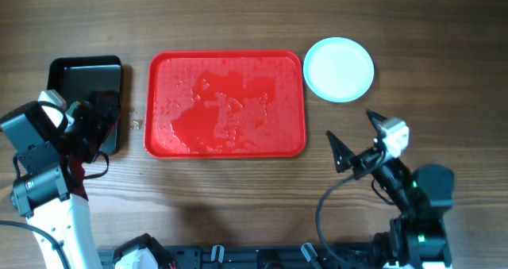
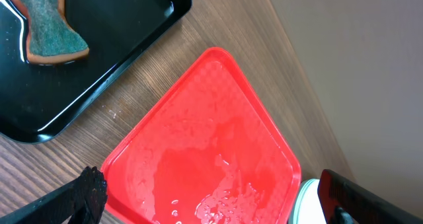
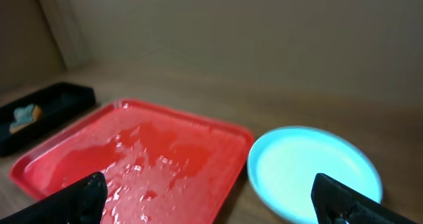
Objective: Clean dirty plates on tray and stack at the side
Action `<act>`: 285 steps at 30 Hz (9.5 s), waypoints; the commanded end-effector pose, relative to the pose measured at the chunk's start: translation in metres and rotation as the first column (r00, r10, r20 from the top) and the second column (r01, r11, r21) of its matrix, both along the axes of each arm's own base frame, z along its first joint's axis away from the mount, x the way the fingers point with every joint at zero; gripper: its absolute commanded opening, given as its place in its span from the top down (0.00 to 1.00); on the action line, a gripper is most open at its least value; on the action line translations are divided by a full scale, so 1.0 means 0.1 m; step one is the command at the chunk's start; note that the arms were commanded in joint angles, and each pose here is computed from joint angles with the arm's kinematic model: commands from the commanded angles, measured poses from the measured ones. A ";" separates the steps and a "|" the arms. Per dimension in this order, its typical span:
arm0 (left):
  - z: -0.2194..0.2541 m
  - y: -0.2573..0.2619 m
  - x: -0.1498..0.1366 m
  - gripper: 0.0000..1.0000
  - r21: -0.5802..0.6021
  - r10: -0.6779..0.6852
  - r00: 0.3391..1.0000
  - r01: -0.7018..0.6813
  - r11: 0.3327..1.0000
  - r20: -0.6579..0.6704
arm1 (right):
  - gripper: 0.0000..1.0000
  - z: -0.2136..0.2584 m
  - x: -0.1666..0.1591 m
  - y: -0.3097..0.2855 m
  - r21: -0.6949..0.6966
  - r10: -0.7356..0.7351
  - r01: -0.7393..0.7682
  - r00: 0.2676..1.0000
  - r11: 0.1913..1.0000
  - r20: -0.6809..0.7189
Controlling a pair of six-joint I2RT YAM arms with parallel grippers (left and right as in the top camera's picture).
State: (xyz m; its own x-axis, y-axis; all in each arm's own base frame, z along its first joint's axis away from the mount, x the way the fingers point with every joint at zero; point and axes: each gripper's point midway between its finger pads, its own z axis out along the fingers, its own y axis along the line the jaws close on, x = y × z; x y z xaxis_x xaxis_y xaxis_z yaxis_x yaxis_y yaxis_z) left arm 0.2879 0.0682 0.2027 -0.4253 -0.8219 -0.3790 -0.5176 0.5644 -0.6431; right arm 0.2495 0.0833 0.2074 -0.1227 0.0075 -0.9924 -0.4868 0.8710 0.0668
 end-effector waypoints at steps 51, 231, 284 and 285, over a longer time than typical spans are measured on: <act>0.00 -0.01 0.01 0.00 -0.012 -0.001 1.000 0.001 1.000 0.003 | 0.00 -0.32 -0.03 -0.88 -0.050 -0.482 0.494 0.863 0.868 0.149; -0.45 -0.63 -0.42 0.00 0.799 -0.477 0.785 -0.036 0.600 0.394 | 0.00 -0.33 -0.03 -0.88 -0.051 -0.482 0.494 0.864 0.868 0.146; -0.45 -0.63 -0.42 0.00 0.799 -0.477 0.785 -0.037 0.600 0.395 | 0.00 -0.33 -0.03 -0.88 -0.051 -0.482 0.494 0.864 0.868 0.145; -0.45 -0.63 -0.42 0.00 0.799 -0.477 0.785 -0.037 0.600 0.395 | 0.00 -0.33 -0.03 -0.88 -0.051 -0.482 0.494 0.864 0.868 0.146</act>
State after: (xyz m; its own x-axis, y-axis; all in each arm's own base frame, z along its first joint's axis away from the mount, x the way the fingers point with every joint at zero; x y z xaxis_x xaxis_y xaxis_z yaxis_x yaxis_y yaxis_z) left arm 0.2464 0.0070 0.1574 -0.0730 -0.0627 -0.9954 -0.0392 0.9974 -0.0599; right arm 0.2473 -0.0001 0.1729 -0.0095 -0.0322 -0.9994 -0.0190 0.9993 -0.0320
